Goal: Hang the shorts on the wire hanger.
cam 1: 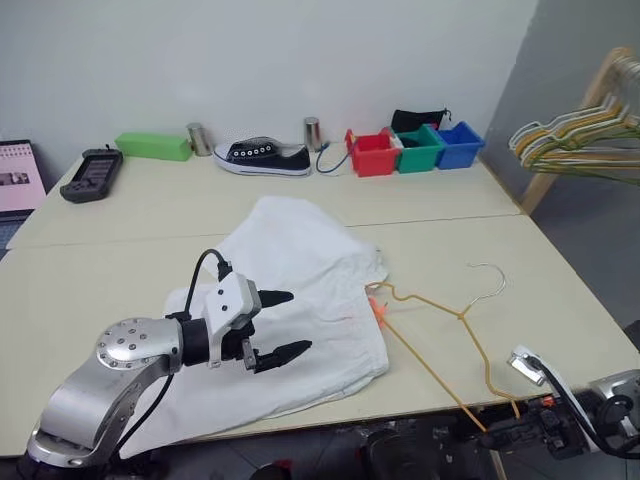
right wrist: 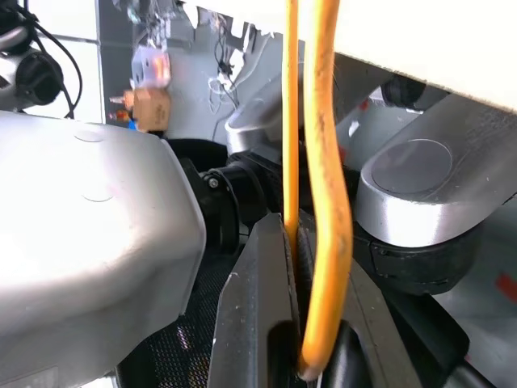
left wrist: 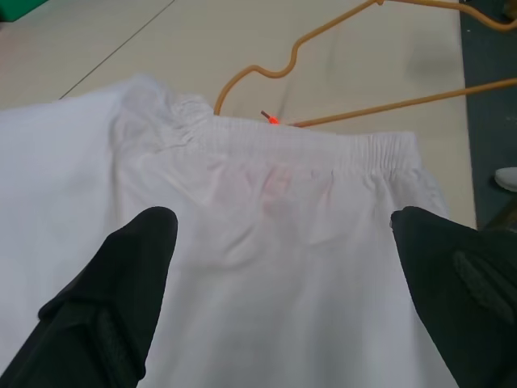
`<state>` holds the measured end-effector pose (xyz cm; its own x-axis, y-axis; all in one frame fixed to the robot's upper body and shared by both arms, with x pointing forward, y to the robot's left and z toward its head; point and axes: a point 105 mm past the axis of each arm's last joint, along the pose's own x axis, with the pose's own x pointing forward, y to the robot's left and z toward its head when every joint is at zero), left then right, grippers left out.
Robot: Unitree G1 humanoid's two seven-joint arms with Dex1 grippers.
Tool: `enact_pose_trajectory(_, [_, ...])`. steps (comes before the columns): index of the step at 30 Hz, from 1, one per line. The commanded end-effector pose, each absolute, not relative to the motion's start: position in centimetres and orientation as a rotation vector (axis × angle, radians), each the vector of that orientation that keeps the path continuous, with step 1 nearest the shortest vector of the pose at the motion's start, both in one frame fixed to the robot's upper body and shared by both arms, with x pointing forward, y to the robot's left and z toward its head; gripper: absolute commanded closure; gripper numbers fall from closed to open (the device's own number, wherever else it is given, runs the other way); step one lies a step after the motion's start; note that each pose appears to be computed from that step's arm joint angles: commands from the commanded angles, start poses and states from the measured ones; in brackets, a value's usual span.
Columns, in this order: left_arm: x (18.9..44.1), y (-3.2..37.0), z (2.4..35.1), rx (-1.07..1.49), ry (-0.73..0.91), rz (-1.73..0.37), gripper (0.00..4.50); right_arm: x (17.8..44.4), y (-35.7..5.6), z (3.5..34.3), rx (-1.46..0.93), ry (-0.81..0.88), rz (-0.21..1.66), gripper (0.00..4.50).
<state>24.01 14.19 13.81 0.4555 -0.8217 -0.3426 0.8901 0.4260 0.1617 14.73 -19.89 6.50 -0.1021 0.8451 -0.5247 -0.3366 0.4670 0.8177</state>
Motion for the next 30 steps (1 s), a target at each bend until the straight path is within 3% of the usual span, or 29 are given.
enact_pose_trajectory(1, [24.1,14.2,14.3,0.379,0.201,-1.091,0.01,14.5,-19.2,6.7,0.536,1.334,1.107,4.50])
enact_pose_trajectory(13, [23.7,14.7,13.9,0.395,0.213,-1.082,0.01,14.2,-19.3,7.8,0.739,1.419,1.068,4.50])
enact_pose_trajectory(19, [24.2,14.7,14.5,0.420,0.190,-1.069,0.01,16.5,-16.8,7.8,0.935,1.335,1.137,4.50])
enact_pose_trajectory(25, [24.4,14.8,14.7,0.439,0.183,-1.072,0.01,18.0,-15.6,7.2,1.049,1.311,1.088,4.50])
enact_pose_trajectory(30, [24.5,14.8,14.8,0.444,0.179,-1.077,0.01,17.8,-15.2,7.4,1.053,1.323,1.081,4.50])
